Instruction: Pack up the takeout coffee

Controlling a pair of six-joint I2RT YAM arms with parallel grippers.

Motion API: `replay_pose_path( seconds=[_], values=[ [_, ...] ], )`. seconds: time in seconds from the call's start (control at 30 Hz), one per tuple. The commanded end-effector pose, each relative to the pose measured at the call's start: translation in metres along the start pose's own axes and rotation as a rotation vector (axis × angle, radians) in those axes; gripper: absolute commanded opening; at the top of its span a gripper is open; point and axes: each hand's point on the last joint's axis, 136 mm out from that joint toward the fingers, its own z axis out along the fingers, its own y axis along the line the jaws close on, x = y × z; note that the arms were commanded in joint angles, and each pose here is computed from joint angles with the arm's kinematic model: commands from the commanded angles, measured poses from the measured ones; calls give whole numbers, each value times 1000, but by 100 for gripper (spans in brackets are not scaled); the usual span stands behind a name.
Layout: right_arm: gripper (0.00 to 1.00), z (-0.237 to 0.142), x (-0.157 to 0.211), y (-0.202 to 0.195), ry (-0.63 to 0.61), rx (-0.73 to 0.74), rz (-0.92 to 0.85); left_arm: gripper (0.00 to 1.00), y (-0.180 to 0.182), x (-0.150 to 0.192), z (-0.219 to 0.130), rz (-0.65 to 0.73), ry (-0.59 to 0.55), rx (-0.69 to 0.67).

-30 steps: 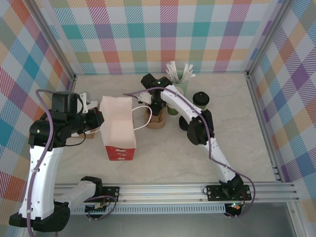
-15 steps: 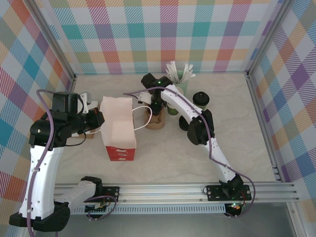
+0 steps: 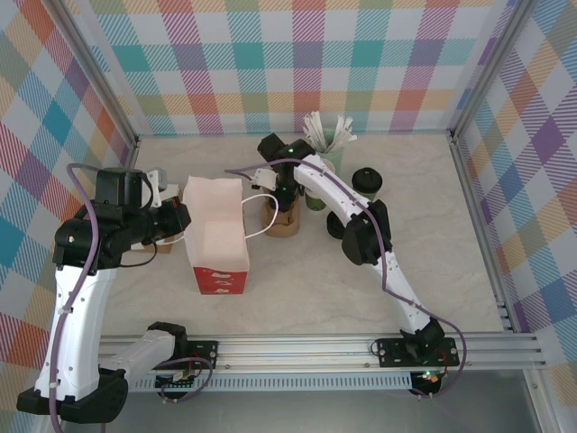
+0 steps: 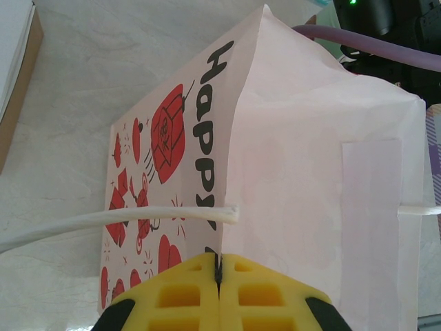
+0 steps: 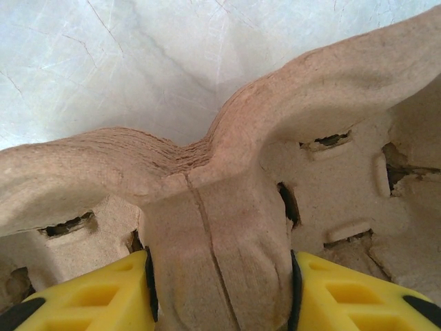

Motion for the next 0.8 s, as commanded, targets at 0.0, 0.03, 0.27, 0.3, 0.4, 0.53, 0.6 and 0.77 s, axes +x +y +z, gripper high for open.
replay_pose_path(
  seconds=[0.0, 0.03, 0.27, 0.3, 0.4, 0.53, 0.6, 0.77],
  values=[
    [48, -41, -11, -4, -77, 25, 7, 0, -8, -3, 2, 0, -10, 38],
    [47, -42, -11, -4, -82, 25, 9, 0, -8, -3, 2, -1, -7, 38],
    [42, -51, -14, -4, -103, 27, 13, 0, -8, -3, 2, 0, -8, 40],
    [42, -54, -16, -4, -115, 25, 15, 0, -8, -3, 2, -1, -8, 41],
    [40, -63, -20, -4, -146, 25, 18, 0, -9, -3, 2, -2, -7, 43],
    [39, -67, -22, -5, -157, 32, 16, 0, -10, -3, 2, -3, -8, 48],
    [40, -67, -21, -5, -153, 34, 11, 0, -10, -3, 2, -4, -8, 50],
    [43, -59, -16, -9, -126, 44, 9, 0, -11, -2, 3, -8, -3, 57]
  ],
)
